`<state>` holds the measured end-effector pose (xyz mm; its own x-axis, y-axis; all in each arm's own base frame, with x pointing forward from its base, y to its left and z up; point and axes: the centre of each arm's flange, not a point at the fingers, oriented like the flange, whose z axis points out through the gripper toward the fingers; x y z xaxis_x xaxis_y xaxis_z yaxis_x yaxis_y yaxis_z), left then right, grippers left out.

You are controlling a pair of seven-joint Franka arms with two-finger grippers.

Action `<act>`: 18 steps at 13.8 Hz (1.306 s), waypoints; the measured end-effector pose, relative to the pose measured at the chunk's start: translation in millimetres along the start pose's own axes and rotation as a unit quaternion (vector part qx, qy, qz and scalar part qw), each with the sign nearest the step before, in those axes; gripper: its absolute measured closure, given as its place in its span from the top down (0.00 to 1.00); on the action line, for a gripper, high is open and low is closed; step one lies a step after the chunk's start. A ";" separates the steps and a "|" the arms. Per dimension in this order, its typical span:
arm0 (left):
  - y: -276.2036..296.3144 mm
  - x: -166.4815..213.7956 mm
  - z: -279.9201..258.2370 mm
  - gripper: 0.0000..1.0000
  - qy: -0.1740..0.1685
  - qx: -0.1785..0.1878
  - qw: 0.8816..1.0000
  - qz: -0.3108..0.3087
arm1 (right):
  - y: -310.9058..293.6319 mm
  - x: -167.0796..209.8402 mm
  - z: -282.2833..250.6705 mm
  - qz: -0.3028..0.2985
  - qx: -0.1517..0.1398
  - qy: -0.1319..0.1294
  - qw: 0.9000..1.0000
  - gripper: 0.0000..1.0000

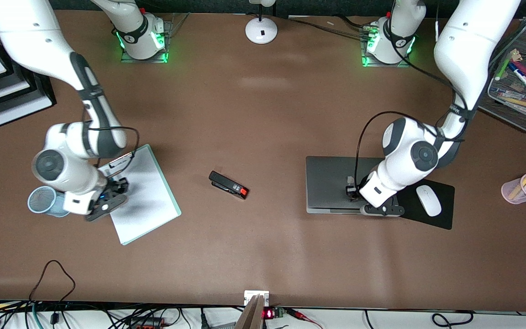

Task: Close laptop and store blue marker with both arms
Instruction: 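Carry the marker to the blue cup while the left gripper lowers the lid, then drop the marker into the cup while the left gripper presses the lid shut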

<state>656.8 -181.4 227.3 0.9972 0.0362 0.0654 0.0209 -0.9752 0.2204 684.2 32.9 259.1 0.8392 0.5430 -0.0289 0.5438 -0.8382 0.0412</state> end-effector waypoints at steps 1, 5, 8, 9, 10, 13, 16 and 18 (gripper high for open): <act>-1.6 1.4 9.2 0.01 -0.002 -0.002 1.000 -0.002 | 12.3 0.7 -18.4 0.003 0.000 -0.001 1.000 0.17; -17.5 5.5 39.8 0.01 0.019 0.008 1.000 0.006 | 50.5 -10.8 -75.4 -0.037 0.019 0.047 0.998 0.17; -15.8 7.0 39.3 0.01 0.022 0.009 1.000 0.007 | 89.7 -39.4 -99.1 -0.097 0.036 0.090 0.991 0.17; -15.5 7.0 39.5 0.01 0.022 0.009 1.000 0.008 | 104.1 -49.6 -107.9 -0.112 0.046 0.109 0.987 0.17; -15.4 7.0 39.5 0.01 0.022 0.010 1.000 0.008 | 118.3 -59.4 -117.8 -0.127 0.061 0.132 0.981 0.17; -15.4 8.3 38.4 0.01 0.024 0.010 1.000 0.008 | 156.9 -89.7 -134.0 -0.156 0.103 0.204 0.961 0.17; -15.0 13.1 29.0 0.01 0.016 0.015 1.000 0.008 | 184.7 -110.4 -122.9 -0.158 0.122 0.266 0.943 0.17; -11.0 20.2 2.9 0.01 -0.011 0.029 0.999 0.010 | 198.1 -120.3 -112.4 -0.157 0.130 0.307 0.930 0.17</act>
<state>676.9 -170.6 223.3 0.9987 0.0131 0.0483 0.0051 -0.9865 0.1634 691.2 -192.8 383.0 0.5259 0.6222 0.5799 0.8097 -0.5749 -0.1176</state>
